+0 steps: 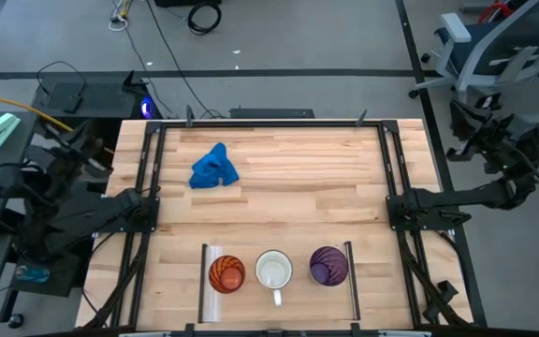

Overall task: Stack small to large cups/mugs on shelf
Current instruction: Return to Home Position

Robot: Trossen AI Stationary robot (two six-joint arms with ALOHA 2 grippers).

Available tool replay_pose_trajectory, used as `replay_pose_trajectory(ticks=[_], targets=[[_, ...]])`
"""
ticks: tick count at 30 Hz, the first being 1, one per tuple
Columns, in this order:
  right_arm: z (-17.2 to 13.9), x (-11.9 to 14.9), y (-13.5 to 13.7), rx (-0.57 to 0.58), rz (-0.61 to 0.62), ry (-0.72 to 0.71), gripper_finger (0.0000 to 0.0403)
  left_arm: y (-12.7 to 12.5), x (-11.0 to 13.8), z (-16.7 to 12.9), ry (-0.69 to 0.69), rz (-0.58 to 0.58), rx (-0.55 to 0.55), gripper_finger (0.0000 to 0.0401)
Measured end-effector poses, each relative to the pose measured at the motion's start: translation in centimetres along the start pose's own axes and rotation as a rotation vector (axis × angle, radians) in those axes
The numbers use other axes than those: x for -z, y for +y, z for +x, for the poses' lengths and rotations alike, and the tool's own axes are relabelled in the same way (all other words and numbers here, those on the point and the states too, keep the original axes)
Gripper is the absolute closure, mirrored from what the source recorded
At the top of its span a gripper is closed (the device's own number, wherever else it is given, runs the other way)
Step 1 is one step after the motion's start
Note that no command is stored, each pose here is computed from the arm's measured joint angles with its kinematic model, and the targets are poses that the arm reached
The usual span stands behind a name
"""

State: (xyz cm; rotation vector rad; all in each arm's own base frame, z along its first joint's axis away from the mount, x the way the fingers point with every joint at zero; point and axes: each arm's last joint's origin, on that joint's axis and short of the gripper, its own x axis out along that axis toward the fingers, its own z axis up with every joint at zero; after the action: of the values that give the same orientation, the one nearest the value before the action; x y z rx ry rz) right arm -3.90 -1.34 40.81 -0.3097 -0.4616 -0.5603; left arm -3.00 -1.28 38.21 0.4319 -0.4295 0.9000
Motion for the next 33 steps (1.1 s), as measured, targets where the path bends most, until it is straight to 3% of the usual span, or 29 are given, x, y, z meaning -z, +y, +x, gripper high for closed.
replay_pose_trajectory(ticks=[9, 17, 33], targets=[[-2.3, 0.5, -0.6, -0.044, 0.054, -0.005, 0.039, 0.1, 0.4, -0.9, 0.033, 0.007, -0.015, 0.0376], [-1.9, 3.4, 1.2, -0.038, 0.053, 0.066, 0.039, -1.5, 4.2, 0.2, 0.153, 0.019, 0.026, 0.0392], [0.5, 15.4, 8.1, -0.122, 0.152, 0.077, 0.0387, -5.3, 13.7, 1.8, 0.103, -0.073, 0.005, 0.037]])
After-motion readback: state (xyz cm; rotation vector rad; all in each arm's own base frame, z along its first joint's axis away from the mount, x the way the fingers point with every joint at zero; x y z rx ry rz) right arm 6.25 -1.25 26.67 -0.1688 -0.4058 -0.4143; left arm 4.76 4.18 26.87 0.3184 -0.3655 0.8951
